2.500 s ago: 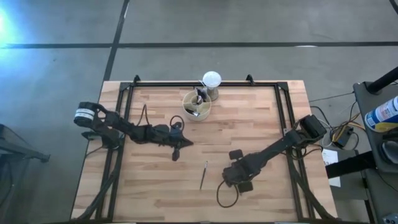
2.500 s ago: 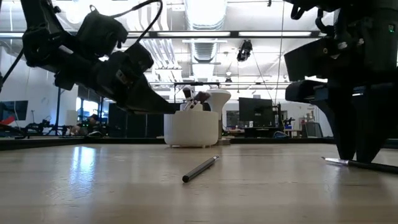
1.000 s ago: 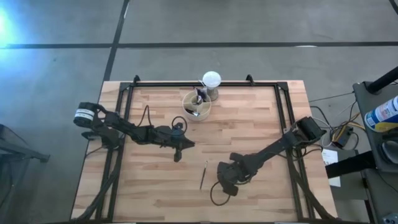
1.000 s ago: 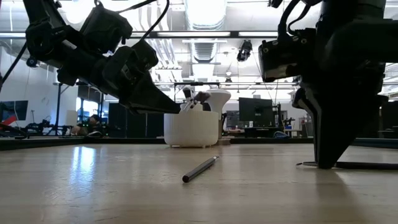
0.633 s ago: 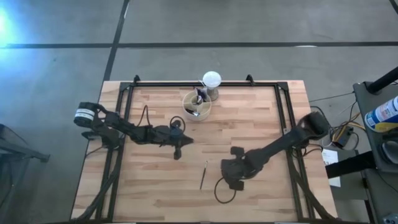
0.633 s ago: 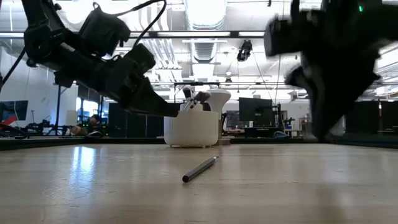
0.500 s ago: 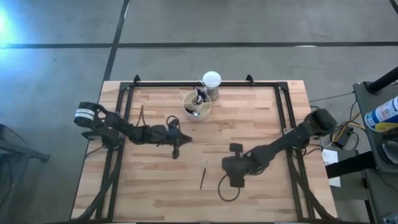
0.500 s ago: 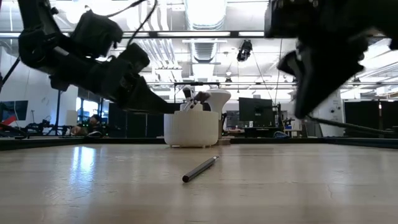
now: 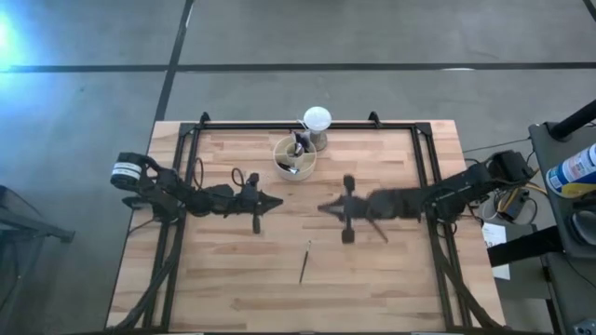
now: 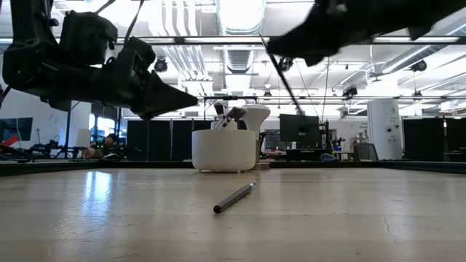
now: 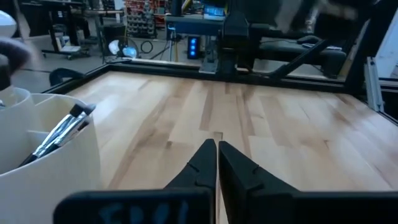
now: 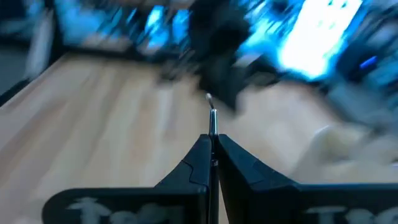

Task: Put items in baskets/containers
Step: Put the black liner brush into the white organizer

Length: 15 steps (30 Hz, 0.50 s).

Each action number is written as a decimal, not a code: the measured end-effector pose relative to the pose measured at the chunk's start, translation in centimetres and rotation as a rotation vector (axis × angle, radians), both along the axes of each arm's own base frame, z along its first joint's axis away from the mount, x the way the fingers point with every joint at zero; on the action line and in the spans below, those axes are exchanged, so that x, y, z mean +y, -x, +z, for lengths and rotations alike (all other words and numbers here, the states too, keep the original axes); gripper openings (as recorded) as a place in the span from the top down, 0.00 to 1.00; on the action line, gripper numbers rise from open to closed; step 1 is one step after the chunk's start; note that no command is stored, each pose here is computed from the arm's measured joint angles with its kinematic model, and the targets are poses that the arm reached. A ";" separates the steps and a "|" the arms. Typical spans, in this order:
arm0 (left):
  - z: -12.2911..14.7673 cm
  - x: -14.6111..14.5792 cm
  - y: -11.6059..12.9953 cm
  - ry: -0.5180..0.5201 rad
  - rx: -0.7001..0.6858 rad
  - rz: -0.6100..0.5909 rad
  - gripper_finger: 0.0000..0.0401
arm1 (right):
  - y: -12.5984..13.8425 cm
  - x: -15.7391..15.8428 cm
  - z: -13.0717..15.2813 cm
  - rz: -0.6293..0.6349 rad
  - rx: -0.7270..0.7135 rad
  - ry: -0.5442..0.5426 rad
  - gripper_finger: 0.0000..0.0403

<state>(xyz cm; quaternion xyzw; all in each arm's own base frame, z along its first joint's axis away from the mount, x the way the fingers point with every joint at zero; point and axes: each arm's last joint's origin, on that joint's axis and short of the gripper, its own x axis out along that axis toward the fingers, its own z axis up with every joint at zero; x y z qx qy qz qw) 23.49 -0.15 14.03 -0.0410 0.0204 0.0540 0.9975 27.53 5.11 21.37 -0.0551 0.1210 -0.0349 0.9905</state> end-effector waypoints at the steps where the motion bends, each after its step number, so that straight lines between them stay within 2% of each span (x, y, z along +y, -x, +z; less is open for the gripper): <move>1: 0.0 0.0 0.0 0.000 0.000 0.002 0.98 | -0.1 -0.9 0.4 -0.027 -0.049 0.009 0.97; 5: 0.0 0.0 0.0 -0.002 -0.003 0.005 0.98 | -0.3 -4.3 1.4 -0.129 -0.225 0.070 0.97; 9: 0.1 0.1 -0.1 -0.016 -0.006 0.041 0.98 | -0.6 -8.0 2.0 -0.132 -0.392 0.115 0.97; 12: 0.1 0.2 0.0 -0.017 -0.004 0.054 0.98 | -1.1 -10.8 1.7 -0.159 -0.443 0.103 0.97; 15: 0.1 0.2 0.0 -0.017 -0.003 0.056 0.98 | -1.9 -13.4 1.3 -0.227 -0.436 0.098 0.97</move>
